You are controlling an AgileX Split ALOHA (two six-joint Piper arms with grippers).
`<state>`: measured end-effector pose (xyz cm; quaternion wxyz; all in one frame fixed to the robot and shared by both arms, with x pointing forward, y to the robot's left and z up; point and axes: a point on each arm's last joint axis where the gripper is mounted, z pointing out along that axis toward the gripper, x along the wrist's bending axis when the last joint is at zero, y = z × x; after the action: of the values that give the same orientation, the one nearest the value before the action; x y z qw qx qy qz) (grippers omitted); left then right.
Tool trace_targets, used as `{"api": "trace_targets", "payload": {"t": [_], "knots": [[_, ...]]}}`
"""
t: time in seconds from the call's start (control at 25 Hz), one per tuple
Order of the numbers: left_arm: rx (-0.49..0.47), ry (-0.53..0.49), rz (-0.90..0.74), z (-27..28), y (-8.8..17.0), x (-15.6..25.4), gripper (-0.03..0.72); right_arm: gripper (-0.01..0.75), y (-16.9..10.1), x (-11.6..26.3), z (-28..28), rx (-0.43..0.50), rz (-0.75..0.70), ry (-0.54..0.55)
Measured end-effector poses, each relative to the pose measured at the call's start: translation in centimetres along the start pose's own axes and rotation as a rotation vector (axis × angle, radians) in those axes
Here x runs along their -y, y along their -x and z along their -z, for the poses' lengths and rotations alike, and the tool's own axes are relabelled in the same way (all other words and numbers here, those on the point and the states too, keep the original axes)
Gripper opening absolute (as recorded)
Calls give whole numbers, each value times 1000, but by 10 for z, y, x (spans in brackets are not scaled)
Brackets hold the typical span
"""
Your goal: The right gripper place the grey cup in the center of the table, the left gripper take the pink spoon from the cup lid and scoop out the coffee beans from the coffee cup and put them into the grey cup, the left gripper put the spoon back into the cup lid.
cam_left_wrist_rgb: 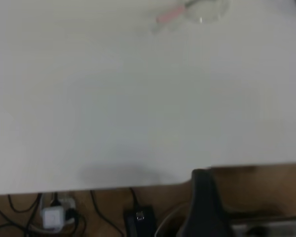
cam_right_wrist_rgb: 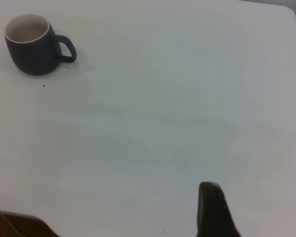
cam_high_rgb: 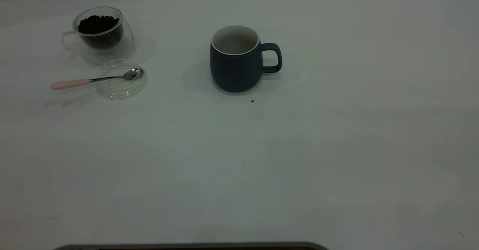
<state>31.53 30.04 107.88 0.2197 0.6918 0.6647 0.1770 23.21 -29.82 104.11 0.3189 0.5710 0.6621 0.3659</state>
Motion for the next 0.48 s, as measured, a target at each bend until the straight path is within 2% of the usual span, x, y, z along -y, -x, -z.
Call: {"api": "trace_targets", "payload": {"t": [0.28,0.48], "knots": [[-21,-32,0,-20,4,55,582,462,0,0,0,0,0,0],[-8,39,-46,-13,8,65,582,462,0,0,0,0,0,0]]}}
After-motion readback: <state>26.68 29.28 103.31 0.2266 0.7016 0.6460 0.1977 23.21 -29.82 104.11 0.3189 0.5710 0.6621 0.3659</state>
